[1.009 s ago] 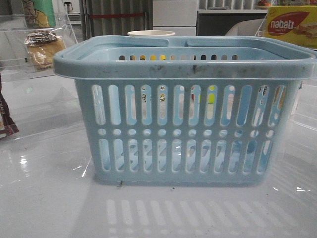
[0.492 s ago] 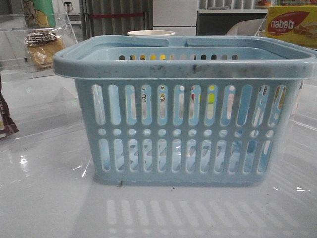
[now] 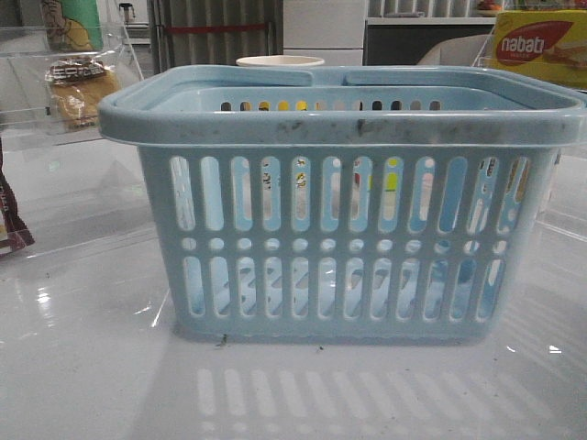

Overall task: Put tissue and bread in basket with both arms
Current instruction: 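Grasp the tissue packet with the right gripper and lift it, then lower the tissue packet into the basket and open the right gripper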

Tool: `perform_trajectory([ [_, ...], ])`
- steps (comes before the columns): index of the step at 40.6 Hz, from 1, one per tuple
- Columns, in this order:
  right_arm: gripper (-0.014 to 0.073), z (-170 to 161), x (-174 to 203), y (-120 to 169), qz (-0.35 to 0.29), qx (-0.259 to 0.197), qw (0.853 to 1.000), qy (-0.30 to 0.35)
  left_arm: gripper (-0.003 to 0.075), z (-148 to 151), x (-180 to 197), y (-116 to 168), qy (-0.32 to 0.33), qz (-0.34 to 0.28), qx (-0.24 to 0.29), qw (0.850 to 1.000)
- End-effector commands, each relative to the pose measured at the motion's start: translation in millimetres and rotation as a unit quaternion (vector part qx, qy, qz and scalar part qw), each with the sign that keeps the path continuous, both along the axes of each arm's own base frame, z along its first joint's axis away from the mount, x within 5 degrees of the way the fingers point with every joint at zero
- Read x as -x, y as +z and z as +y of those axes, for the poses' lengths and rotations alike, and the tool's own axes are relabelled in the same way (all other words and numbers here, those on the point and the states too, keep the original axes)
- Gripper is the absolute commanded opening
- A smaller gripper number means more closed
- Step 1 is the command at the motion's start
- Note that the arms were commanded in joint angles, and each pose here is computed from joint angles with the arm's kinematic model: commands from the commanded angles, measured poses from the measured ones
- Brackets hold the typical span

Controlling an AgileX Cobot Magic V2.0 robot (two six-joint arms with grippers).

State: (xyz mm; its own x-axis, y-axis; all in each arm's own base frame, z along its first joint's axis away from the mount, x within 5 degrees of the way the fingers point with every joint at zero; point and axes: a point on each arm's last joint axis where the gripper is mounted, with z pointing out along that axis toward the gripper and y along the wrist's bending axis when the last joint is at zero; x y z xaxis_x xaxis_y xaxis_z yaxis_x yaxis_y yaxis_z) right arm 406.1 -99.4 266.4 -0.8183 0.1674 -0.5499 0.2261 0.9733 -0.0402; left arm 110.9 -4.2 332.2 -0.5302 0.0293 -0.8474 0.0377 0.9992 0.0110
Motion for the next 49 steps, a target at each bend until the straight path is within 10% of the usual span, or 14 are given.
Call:
perform_trajectory([
  [1,0.0495,-4.5,-1.6,30.4,-0.064,0.028,0.998,0.003,0.0382,-0.8,-4.2,14.2,-0.003,-0.045,0.002,0.999],
  [13,0.0244,-3.6,-2.5,40.5,-0.077,0.030,0.997,0.004,0.0382,-0.8,-4.2,14.2,-0.003,-0.045,0.002,0.999],
  [27,0.0244,37.7,31.9,111.1,-0.141,0.025,0.989,0.040,0.0382,-0.8,-4.2,14.2,-0.003,-0.045,0.002,0.999],
  [38,0.0244,128.3,80.8,172.3,-0.223,-0.028,0.962,0.154,0.0382,-0.8,-4.2,14.2,-0.003,-0.045,0.002,0.999],
  [49,0.0244,231.1,101.8,147.5,-0.182,-0.064,0.930,0.313,0.0382,-0.8,-4.2,14.2,-0.003,-0.045,0.002,0.999],
])
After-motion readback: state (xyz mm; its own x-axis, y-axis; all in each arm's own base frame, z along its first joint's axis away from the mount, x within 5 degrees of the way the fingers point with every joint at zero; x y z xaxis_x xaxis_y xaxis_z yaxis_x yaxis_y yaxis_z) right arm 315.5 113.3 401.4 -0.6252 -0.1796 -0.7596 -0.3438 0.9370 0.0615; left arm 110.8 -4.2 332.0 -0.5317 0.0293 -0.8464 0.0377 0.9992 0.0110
